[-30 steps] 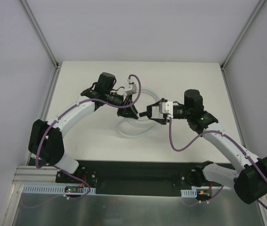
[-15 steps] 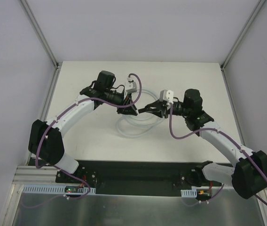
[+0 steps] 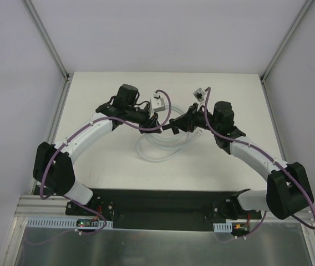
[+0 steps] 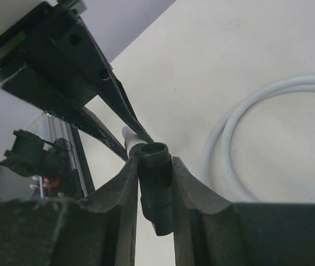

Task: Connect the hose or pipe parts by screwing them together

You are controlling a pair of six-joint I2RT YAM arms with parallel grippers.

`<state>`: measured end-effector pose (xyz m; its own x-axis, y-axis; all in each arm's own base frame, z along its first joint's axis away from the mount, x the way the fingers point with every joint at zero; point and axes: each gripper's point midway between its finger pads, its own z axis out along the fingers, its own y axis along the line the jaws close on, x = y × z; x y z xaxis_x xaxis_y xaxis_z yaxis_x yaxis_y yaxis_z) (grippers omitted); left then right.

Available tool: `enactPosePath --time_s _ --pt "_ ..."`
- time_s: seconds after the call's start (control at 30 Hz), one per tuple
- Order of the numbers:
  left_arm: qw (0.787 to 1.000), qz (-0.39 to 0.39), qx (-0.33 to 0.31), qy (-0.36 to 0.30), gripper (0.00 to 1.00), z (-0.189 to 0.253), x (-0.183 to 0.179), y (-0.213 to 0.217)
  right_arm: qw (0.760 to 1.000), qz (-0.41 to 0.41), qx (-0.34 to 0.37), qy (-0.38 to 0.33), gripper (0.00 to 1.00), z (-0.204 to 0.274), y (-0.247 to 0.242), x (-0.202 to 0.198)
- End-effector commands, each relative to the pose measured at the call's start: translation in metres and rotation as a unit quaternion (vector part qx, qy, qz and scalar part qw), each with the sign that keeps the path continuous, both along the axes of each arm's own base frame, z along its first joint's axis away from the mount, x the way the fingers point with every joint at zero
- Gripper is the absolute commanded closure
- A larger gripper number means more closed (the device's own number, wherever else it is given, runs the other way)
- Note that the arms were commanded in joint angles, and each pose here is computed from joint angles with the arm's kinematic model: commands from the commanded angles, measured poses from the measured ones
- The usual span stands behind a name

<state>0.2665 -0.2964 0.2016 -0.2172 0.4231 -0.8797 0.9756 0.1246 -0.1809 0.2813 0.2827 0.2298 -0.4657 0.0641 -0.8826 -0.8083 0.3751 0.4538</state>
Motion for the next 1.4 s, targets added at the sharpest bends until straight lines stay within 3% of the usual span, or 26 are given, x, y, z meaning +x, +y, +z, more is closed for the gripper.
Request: enactPosePath --time_s 0.0,0.07,0.17,0.2,0.33,0.53,0.7,0.8,0.9,0.93,1.07,1.27,1.37 --pt "0.993 0.011 -0.025 -0.111 1.0 0.033 0.021 -0.016 0.988 0.027 0.091 0.125 0.94 0.031 0.021 -0.021" --pt "0.992 0.023 -0.024 -0.122 1.0 0.034 0.025 -0.015 0.977 0.021 0.109 0.183 0.92 0.029 0.023 -0.023" --pt "0.992 0.025 -0.03 -0.122 1.0 0.035 0.025 -0.017 0.971 0.022 0.125 0.205 0.86 0.022 0.024 -0.026" --pt "0.992 0.022 -0.031 -0.12 1.0 0.034 0.024 -0.018 0.97 0.023 0.124 0.208 0.68 0.02 0.024 -0.027" --pt "0.994 0.013 -0.038 -0.105 1.0 0.033 0.018 -0.019 0.976 0.013 0.122 0.182 0.48 0.022 0.015 -0.032" --pt "0.996 -0.008 -0.05 -0.073 1.0 0.026 0.002 -0.018 0.996 -0.004 0.085 0.018 0.32 0.044 -0.014 -0.038" --pt "0.997 -0.02 -0.063 -0.046 1.0 0.026 -0.007 -0.015 0.986 -0.032 0.043 -0.156 0.17 0.058 -0.041 -0.042" --pt "0.996 -0.037 -0.079 -0.028 1.0 0.033 -0.014 -0.016 0.96 -0.028 -0.001 -0.28 0.12 0.06 -0.051 -0.045" --pt "0.993 -0.058 -0.101 0.003 1.0 0.04 -0.021 -0.013 0.916 0.02 -0.043 -0.397 0.12 0.054 -0.053 -0.057" --pt "0.992 -0.063 -0.107 0.011 1.0 0.042 -0.021 -0.011 0.887 0.045 -0.066 -0.455 0.11 0.051 -0.052 -0.06" --pt "0.99 -0.076 -0.116 0.02 1.0 0.045 -0.026 -0.009 0.849 0.076 -0.09 -0.515 0.08 0.042 -0.052 -0.065" --pt "0.988 -0.092 -0.119 0.044 1.0 0.049 -0.035 -0.007 0.82 0.058 -0.133 -0.553 0.09 0.04 -0.055 -0.049" --pt "0.985 -0.108 -0.127 0.053 1.0 0.054 -0.043 -0.006 0.794 0.045 -0.159 -0.585 0.09 0.045 -0.056 -0.042"
